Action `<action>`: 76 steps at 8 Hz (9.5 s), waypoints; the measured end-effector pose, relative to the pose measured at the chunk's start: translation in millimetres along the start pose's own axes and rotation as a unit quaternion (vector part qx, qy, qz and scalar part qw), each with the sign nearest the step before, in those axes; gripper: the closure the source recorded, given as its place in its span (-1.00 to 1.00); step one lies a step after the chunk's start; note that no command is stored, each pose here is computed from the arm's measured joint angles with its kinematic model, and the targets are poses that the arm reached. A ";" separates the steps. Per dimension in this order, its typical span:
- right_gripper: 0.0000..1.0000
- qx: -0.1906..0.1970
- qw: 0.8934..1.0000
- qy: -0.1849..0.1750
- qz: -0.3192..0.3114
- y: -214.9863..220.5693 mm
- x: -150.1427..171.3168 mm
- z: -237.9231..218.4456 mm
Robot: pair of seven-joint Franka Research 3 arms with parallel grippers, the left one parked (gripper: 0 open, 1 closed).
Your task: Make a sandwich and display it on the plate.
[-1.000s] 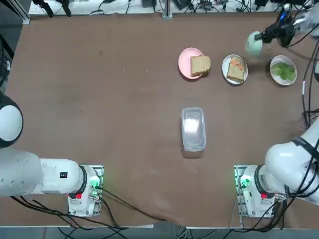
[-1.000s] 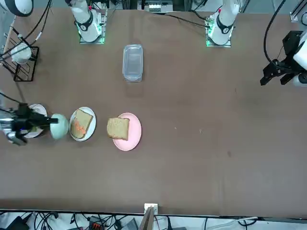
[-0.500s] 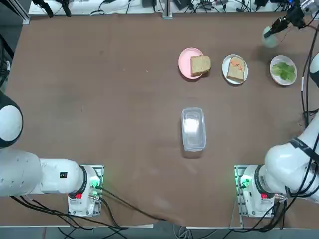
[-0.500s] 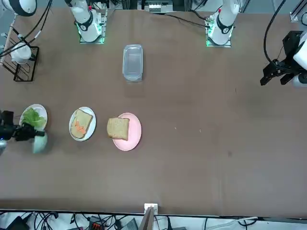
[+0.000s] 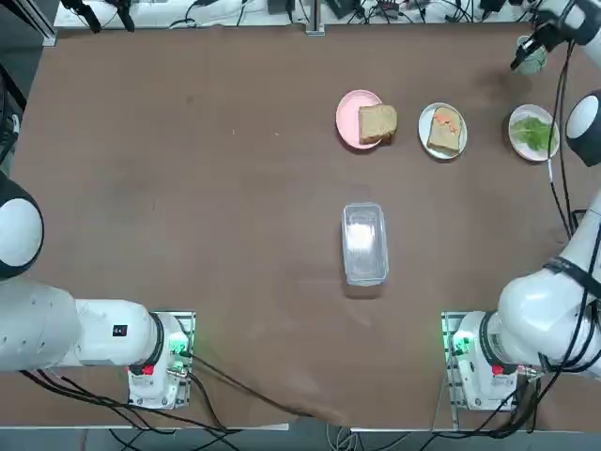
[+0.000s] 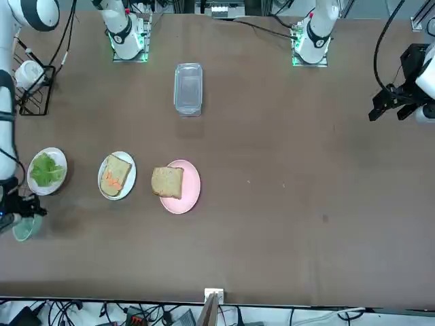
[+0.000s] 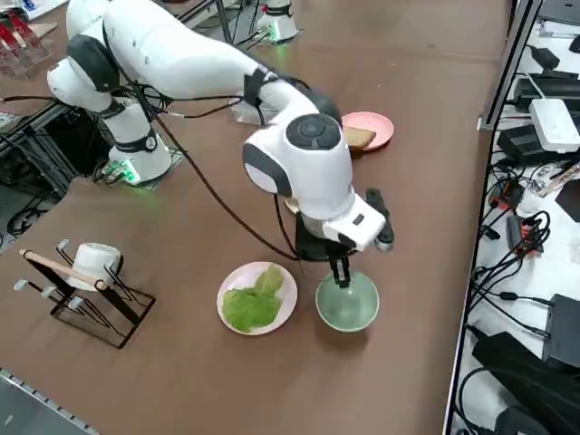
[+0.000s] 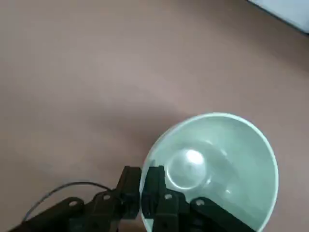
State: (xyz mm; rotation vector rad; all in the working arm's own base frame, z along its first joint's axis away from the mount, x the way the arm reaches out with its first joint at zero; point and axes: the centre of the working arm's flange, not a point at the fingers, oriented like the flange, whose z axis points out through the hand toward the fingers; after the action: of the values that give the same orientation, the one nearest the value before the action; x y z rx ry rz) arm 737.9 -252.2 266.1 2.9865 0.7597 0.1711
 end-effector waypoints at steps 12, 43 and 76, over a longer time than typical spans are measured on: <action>-0.66 -0.039 0.999 0.006 -0.034 -14.0 16.0 12.6; 0.90 -0.030 0.997 -0.067 0.018 -19.4 -197.3 -12.4; 0.83 0.030 0.924 0.044 -0.380 -267.3 -24.8 -20.1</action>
State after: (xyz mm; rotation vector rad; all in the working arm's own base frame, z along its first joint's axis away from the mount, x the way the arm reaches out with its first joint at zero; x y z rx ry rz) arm 587.4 -29.1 262.2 2.4968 1.8679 0.2376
